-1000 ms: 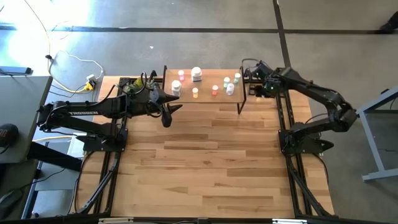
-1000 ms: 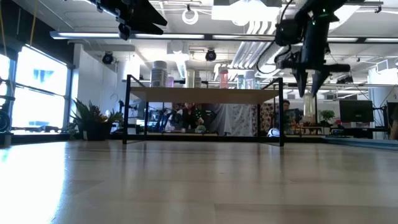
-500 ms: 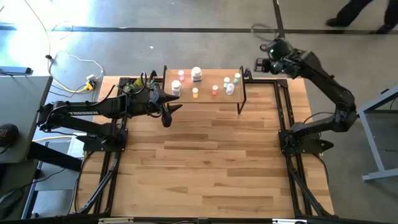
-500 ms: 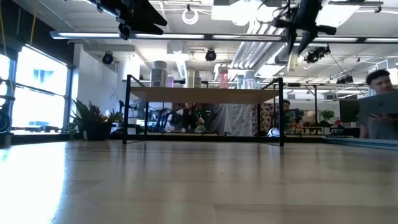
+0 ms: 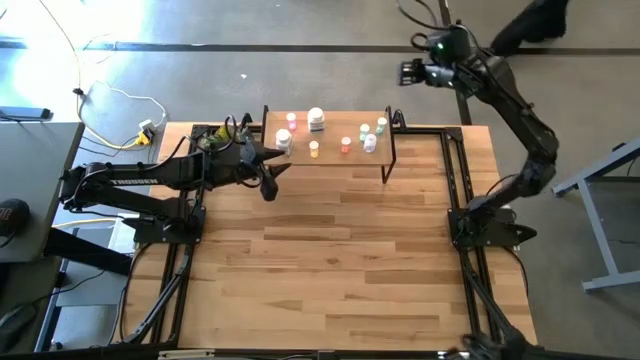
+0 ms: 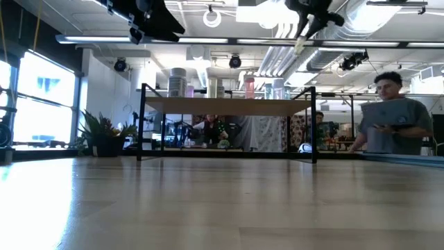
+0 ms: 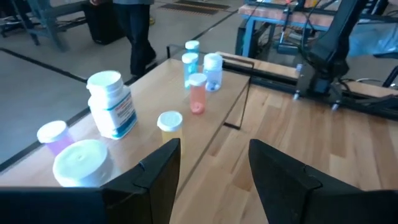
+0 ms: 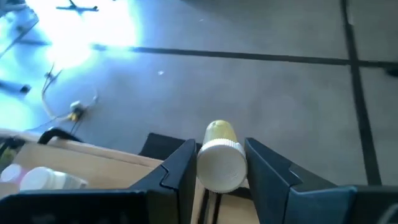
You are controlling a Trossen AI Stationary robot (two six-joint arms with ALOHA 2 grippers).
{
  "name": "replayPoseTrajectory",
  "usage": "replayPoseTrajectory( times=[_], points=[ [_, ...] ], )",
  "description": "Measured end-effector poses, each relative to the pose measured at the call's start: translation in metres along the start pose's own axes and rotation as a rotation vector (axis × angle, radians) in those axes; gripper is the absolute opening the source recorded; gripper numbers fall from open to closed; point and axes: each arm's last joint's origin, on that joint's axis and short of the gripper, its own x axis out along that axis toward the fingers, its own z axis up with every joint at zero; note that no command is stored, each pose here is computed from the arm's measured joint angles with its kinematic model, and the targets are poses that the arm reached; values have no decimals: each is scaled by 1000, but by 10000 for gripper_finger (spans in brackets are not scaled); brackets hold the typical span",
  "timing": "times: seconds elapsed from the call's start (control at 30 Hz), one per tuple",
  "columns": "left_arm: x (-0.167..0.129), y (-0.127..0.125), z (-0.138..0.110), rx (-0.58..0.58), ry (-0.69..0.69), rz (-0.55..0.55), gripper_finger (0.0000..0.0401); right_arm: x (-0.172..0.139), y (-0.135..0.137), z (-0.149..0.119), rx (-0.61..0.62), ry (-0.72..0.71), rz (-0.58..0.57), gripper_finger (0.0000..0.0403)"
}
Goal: Pick and place medicine bottles onto shelf by color
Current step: Put the yellow pill bottle on the shelf
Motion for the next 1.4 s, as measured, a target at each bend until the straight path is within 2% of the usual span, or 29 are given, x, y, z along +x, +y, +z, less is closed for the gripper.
replayPoseTrajectory(
  times=[0.2,0.47,0.7,0.87,1.1,1.4],
  points=[
    [0,1,-4,10,36,36,181,28,22,14,-115,58,61,110],
    [0,2,-6,2,52,50,181,65,44,14,-266,211,116,110],
    [0,2,-6,5,61,51,181,84,76,-5,-415,309,225,110],
    [0,2,-6,5,61,51,181,96,98,-21,-478,353,257,110],
    [0,2,-9,14,88,54,181,105,123,-37,-514,370,324,110],
    [0,2,-9,14,88,55,181,116,133,-56,-548,484,356,110]
  ],
)
